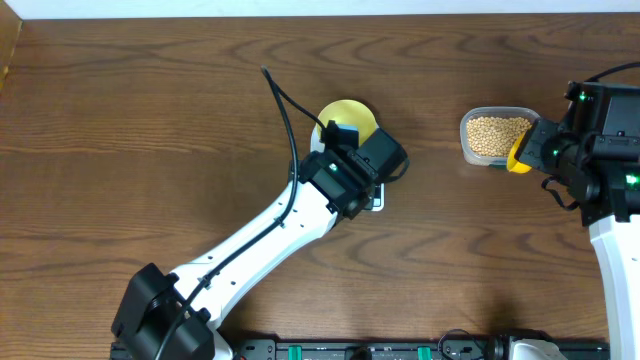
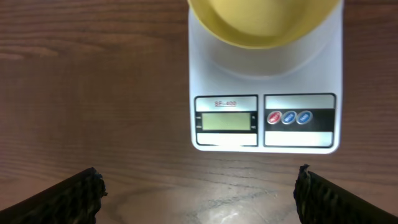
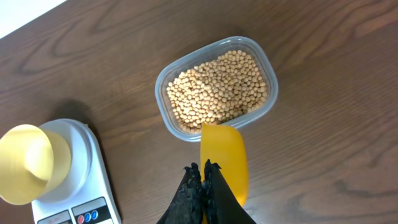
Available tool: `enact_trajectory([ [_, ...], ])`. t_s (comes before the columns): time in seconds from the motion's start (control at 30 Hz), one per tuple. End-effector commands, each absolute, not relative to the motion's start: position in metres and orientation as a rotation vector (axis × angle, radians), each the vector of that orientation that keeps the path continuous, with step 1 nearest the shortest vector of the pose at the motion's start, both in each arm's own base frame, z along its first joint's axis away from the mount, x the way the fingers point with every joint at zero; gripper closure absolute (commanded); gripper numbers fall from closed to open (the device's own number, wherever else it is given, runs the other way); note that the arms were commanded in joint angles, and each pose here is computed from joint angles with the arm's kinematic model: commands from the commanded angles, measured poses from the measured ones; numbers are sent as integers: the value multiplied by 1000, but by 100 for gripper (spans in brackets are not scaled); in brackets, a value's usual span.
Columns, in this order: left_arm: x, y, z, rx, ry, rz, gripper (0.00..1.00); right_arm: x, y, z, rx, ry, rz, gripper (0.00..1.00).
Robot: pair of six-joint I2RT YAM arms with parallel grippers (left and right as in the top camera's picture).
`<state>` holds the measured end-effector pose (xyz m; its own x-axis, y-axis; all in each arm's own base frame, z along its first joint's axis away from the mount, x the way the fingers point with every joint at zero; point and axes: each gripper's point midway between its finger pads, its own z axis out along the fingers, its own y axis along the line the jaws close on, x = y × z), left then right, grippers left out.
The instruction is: Scoop item into bowl and weigh 50g on scale
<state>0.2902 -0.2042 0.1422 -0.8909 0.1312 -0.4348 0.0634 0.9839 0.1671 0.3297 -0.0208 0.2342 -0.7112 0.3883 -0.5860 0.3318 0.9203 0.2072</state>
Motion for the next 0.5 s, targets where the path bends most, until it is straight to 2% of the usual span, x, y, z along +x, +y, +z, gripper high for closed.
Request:
enact_trajectory([
  [0.0,291,-202,141,125,2647,241,0,334,-17,244,483,2399,152,99],
  [0.3,303,-215,139,103,2603,175,1,334,-16,244,480,2400,161,99],
  [0.47,305,-217,114,123,2644,238,1,334,-16,244,480,2401,161,99],
])
